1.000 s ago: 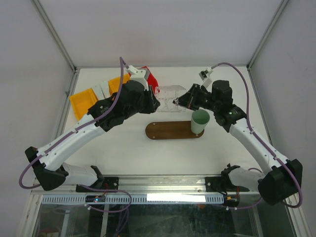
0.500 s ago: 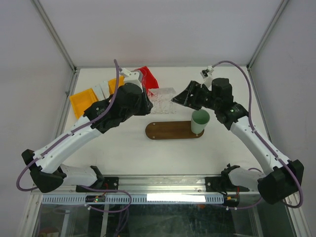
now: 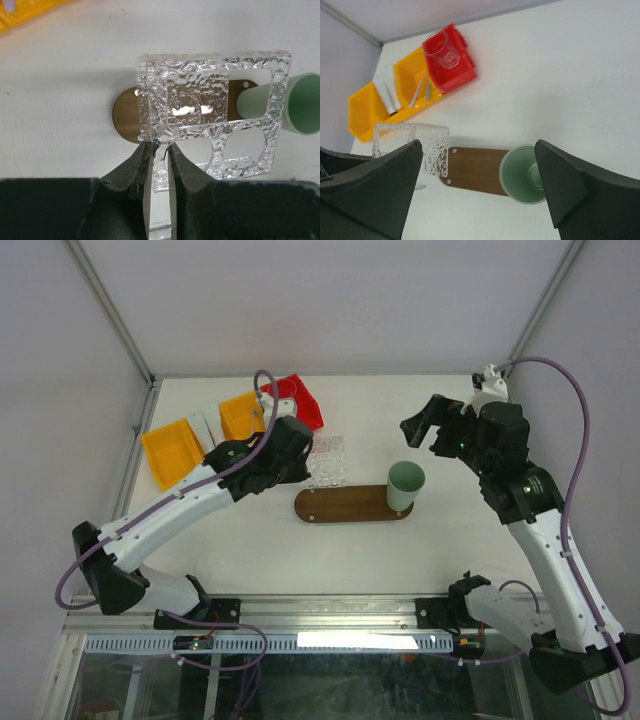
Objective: Prepare toiletry sets of a toothbrush and toothpaste on the tray
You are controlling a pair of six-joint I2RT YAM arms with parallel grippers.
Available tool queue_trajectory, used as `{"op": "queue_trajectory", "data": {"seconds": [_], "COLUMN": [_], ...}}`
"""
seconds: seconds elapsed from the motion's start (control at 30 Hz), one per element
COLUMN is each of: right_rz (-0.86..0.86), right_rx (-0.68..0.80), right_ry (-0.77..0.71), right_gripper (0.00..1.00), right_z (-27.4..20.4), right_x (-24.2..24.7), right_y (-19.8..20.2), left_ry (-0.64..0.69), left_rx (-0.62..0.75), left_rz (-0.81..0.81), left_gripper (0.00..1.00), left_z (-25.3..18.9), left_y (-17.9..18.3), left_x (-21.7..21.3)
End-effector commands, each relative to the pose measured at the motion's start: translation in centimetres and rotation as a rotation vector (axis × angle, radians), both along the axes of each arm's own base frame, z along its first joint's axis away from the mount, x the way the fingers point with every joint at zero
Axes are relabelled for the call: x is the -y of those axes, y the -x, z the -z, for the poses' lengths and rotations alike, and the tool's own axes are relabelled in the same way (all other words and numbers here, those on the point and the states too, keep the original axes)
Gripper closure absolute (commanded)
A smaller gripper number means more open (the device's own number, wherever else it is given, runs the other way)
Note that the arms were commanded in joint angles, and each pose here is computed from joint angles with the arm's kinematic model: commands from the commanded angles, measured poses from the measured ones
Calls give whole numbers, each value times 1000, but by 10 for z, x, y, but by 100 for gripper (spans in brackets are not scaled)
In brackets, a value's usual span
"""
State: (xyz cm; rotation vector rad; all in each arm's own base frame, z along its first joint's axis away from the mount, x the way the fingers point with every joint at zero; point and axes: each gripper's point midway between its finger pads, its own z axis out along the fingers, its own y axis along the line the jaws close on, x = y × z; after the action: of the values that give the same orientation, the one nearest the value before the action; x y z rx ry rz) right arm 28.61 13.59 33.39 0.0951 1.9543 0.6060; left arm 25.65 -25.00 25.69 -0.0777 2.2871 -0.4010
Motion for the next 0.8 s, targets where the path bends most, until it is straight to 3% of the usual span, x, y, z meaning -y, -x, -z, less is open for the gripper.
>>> {"op": "queue_trajectory", "data": {"seconds": [0.0,0.2,0.5,0.77], "right_rz": [227,341,335,314], "right_rx": [94,187,253,269], "right_ry": [190,249,227,214], "right_gripper": [1,1,1,1], "right_z": [-17,-29,-41,-41], "right_x": [63,96,102,99], "right_y": [8,29,48,53], "left_ry": [7,-29,-25,13], "left_rx": [-39,-98,-155,-206], "left_rz": [-56,-75,4,48], "left_gripper": [100,100,100,100], "left_z": [13,50,81,95], "left_y": [-15,-23,-27,-16], "left_x": [21,54,99,113]}}
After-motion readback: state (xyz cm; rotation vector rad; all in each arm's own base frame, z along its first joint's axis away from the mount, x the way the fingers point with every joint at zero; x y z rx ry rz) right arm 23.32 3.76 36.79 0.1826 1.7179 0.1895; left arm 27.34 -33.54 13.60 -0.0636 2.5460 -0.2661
